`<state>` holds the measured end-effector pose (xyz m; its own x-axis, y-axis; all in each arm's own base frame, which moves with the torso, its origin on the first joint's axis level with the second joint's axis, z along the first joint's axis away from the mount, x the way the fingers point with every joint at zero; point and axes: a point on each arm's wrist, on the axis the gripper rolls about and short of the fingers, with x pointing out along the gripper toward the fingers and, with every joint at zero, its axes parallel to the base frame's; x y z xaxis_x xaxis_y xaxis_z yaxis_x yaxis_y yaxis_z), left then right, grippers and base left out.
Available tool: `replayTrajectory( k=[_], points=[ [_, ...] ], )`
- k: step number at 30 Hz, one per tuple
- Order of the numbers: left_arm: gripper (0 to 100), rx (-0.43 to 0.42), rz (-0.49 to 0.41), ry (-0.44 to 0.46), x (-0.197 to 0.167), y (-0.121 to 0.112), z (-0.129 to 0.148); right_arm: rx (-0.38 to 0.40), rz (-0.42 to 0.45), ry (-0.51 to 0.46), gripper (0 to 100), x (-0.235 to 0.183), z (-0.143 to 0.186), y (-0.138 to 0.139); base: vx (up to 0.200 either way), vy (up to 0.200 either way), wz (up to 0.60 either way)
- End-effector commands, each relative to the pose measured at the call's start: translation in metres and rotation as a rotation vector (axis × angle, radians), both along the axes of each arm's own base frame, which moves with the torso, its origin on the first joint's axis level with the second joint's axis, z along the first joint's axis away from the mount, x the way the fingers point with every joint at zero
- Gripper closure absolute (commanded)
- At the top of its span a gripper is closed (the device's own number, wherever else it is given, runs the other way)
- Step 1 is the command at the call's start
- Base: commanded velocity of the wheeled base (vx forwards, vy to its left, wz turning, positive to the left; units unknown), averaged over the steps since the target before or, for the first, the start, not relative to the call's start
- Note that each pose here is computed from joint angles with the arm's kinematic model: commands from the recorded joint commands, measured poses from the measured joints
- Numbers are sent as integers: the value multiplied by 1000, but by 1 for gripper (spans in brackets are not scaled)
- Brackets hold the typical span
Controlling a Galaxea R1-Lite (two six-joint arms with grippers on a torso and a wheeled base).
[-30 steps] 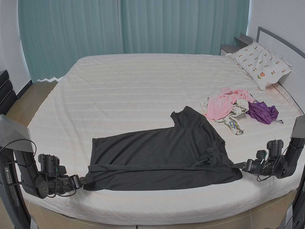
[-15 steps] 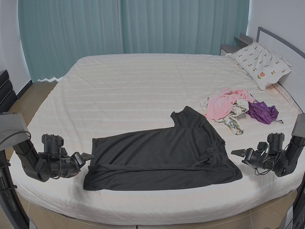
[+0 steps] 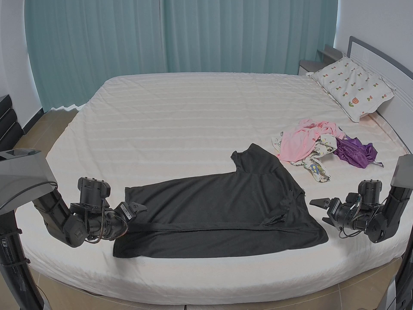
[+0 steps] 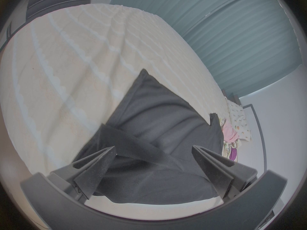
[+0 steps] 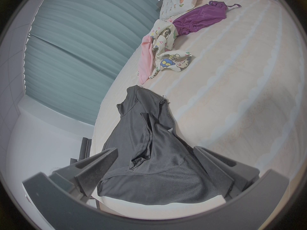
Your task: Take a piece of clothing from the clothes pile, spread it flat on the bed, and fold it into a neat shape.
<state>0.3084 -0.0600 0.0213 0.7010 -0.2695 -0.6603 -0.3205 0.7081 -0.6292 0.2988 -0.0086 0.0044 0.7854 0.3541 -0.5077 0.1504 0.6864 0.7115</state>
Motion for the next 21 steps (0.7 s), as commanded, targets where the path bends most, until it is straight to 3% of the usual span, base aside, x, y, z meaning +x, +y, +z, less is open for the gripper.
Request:
replayTrajectory(
  k=[1,14,21],
  points=[
    [0,26,-7,41,1,-8,-16,-7,3,7,0,-2,-2,4,0,0,0],
    [0,30,-5,38,6,-10,-19,-16,4,20,0,-2,-6,8,0,0,0],
    [0,21,143,-38,38,-13,-22,-16,4,18,0,-1,-6,8,0,0,0]
  ],
)
